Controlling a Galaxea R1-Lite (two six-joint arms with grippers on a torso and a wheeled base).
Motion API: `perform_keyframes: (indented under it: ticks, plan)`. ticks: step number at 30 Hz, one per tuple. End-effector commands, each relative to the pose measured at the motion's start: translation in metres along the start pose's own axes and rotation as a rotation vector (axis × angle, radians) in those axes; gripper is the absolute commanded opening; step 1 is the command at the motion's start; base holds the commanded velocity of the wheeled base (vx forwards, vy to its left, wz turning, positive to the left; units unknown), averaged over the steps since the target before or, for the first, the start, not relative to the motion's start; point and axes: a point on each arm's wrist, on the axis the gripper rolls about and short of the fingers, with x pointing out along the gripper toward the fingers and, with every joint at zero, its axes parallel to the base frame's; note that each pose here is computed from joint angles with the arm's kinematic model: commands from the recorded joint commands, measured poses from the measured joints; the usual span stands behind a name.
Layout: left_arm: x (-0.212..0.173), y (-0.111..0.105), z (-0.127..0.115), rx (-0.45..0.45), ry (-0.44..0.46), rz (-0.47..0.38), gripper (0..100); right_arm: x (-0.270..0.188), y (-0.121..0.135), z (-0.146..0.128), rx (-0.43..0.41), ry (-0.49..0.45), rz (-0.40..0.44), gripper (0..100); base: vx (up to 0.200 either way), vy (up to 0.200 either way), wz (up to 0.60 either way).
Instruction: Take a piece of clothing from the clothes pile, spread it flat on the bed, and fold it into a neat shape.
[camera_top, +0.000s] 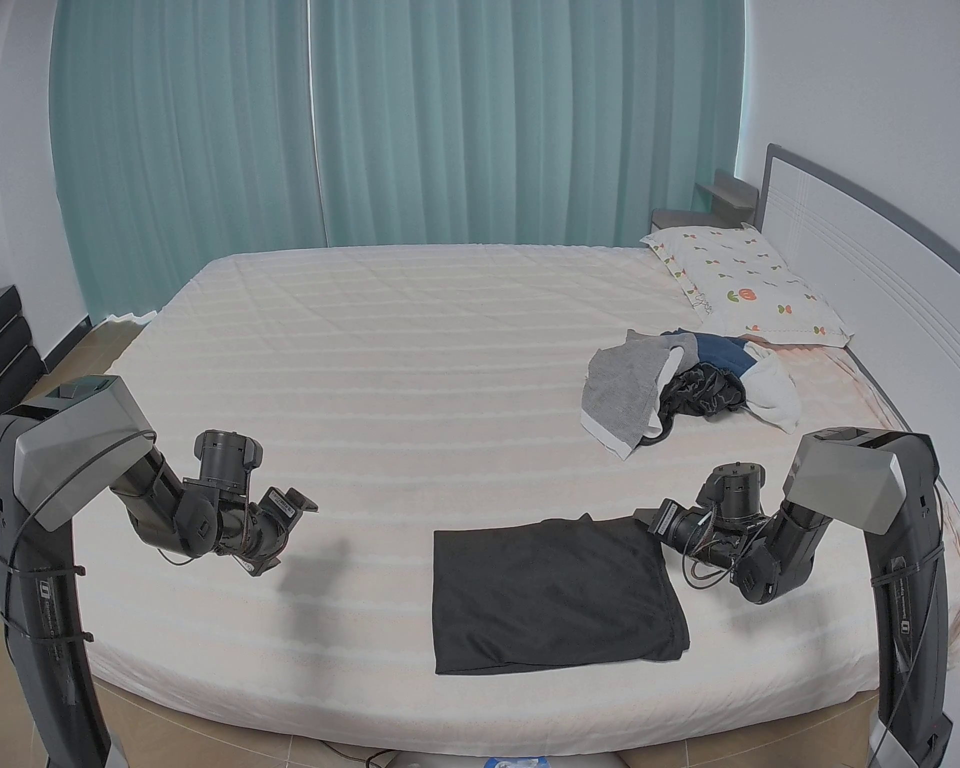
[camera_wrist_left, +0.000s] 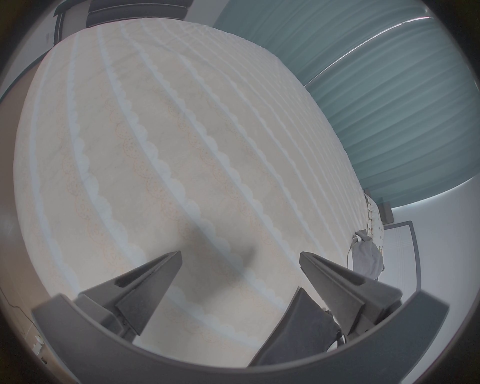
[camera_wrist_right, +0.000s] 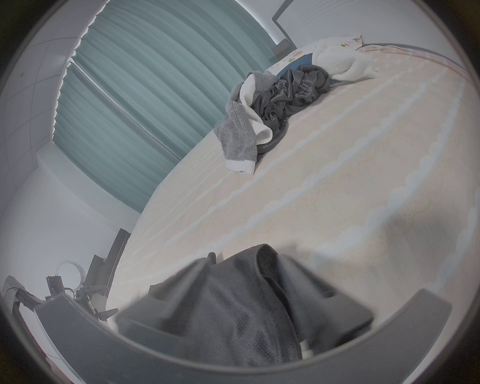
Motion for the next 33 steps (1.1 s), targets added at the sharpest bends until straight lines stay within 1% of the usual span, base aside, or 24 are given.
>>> perform_keyframes:
  ticks: [1, 6, 9, 13, 27, 28, 33]
  plan:
    - [0.000, 0.000, 0.000, -0.001, -0.001, 0.002, 100, 0.001, 0.000, 0.001, 0.001, -0.004, 0.001, 0, 0.000, 0.000, 0.00]
    - [0.000, 0.000, 0.000, -0.001, -0.003, 0.004, 100, 0.001, 0.000, 0.001, 0.003, -0.018, -0.014, 0, 0.000, 0.000, 0.00]
    - [0.000, 0.000, 0.000, -0.001, -0.003, 0.004, 100, 0.000, -0.001, 0.006, 0.024, -0.043, -0.023, 0, 0.000, 0.000, 0.00]
    - [0.000, 0.000, 0.000, -0.001, -0.003, 0.005, 100, -0.002, -0.009, 0.018, 0.060, -0.073, -0.039, 0, 0.000, 0.000, 0.00]
    - [0.000, 0.000, 0.000, -0.001, -0.003, 0.004, 100, -0.002, -0.013, 0.016, 0.065, -0.054, -0.042, 0, 0.000, 0.000, 0.00]
    - [0.000, 0.000, 0.000, -0.001, -0.003, 0.004, 100, -0.002, -0.013, 0.016, 0.065, -0.054, -0.042, 100, 0.000, 0.000, 0.00]
    - [0.000, 0.000, 0.000, -0.001, -0.005, 0.004, 100, -0.008, -0.013, 0.017, 0.067, -0.054, -0.044, 100, 0.000, 0.000, 0.00]
